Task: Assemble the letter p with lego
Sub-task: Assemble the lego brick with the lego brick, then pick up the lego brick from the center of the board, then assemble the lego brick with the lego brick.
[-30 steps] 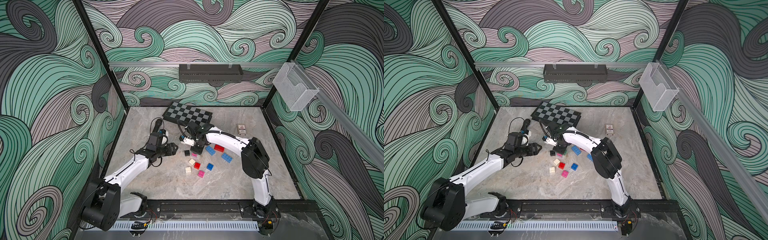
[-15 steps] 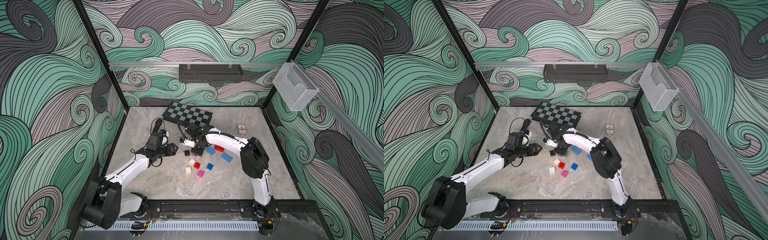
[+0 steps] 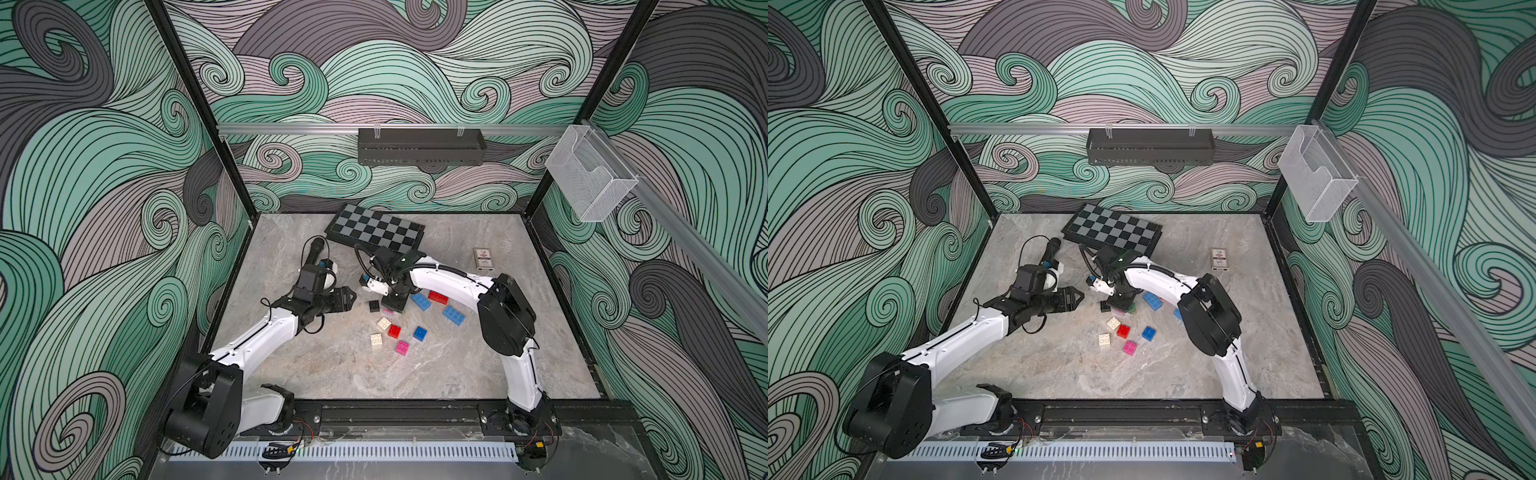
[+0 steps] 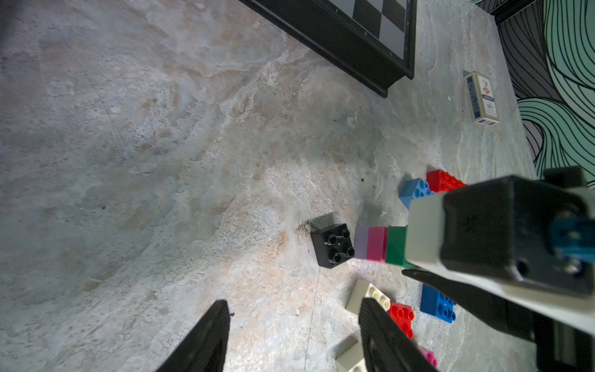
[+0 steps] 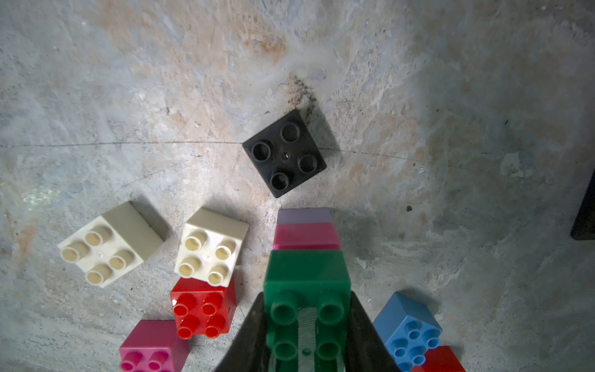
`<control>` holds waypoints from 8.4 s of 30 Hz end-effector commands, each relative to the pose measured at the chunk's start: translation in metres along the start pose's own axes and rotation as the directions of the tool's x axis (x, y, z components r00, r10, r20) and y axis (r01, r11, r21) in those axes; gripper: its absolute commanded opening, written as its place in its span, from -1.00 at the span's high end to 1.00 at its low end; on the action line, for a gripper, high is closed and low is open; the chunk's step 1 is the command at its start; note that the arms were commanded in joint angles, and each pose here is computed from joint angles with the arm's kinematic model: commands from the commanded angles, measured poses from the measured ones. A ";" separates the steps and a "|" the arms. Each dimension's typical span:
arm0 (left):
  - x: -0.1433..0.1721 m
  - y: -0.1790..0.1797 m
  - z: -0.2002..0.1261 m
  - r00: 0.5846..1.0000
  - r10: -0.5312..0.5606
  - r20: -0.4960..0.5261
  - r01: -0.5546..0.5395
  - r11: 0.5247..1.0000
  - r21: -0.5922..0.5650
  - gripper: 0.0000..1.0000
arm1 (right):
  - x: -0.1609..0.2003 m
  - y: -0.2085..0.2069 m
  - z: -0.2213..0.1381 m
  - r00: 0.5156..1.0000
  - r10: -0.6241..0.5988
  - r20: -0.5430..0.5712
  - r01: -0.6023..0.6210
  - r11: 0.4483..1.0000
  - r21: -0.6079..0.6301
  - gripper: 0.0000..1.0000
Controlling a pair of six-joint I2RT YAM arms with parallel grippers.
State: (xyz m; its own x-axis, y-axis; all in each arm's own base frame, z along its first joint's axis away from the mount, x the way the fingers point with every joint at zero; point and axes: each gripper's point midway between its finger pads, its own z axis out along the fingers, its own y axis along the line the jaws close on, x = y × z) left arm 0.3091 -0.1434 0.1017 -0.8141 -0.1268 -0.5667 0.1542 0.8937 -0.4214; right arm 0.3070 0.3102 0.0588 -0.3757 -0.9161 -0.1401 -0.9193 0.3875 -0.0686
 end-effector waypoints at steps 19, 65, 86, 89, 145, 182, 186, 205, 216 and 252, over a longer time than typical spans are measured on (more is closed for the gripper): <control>0.000 -0.002 0.001 1.000 0.015 -0.003 -0.015 1.000 0.017 -0.30 | 0.007 -0.003 0.000 1.000 -0.008 -0.026 0.009 0.999 0.036 0.86; 0.000 -0.004 0.001 1.000 0.013 -0.002 -0.013 0.999 0.031 -0.30 | 0.008 0.000 0.005 0.999 -0.015 -0.037 0.015 1.000 0.020 0.86; 0.000 -0.007 0.000 1.000 0.018 -0.002 -0.017 0.999 0.041 -0.30 | 0.020 0.007 0.020 0.997 -0.002 -0.080 0.000 1.000 -0.016 0.88; 0.000 -0.007 0.001 1.000 0.016 -0.002 -0.016 0.999 0.047 -0.30 | 0.024 0.009 0.024 0.996 0.004 -0.091 -0.007 0.999 -0.036 0.88; -0.005 -0.017 -0.005 1.000 0.018 0.018 -0.020 0.996 0.089 -0.31 | 0.080 0.018 -0.052 0.981 0.188 0.052 -0.190 0.981 0.045 -0.31; -0.008 -0.016 -0.013 0.998 0.041 0.057 -0.045 0.996 0.077 -0.31 | 0.110 0.047 0.028 0.964 0.245 -0.099 -0.246 0.969 0.003 0.46; -0.007 -0.016 -0.013 0.997 0.046 0.057 -0.051 0.996 0.076 -0.31 | 0.107 0.045 0.012 0.968 0.236 -0.078 -0.236 0.972 0.010 0.59; -0.005 -0.020 -0.015 0.993 0.088 0.082 -0.096 0.990 0.106 -0.30 | 0.018 0.018 -0.076 0.996 -0.065 0.055 0.065 0.998 -0.003 0.69; -0.005 -0.020 -0.015 0.992 0.094 0.089 -0.104 0.989 0.110 -0.30 | -0.002 0.017 -0.050 0.990 -0.141 0.032 0.142 0.988 -0.052 0.70; -0.004 -0.020 -0.015 0.992 0.096 0.088 -0.105 0.988 0.110 -0.31 | -0.007 -0.002 -0.015 0.999 -0.018 -0.050 0.017 1.000 -0.005 0.71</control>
State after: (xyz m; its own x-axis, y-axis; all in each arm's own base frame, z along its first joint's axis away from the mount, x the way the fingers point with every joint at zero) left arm 0.3007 -0.1516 0.1150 -0.7633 -0.0919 -0.6394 0.2639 0.8590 -0.4386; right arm 0.3126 0.3174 0.0836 -0.3515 -0.9287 -0.1180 -0.9279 0.3624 -0.0876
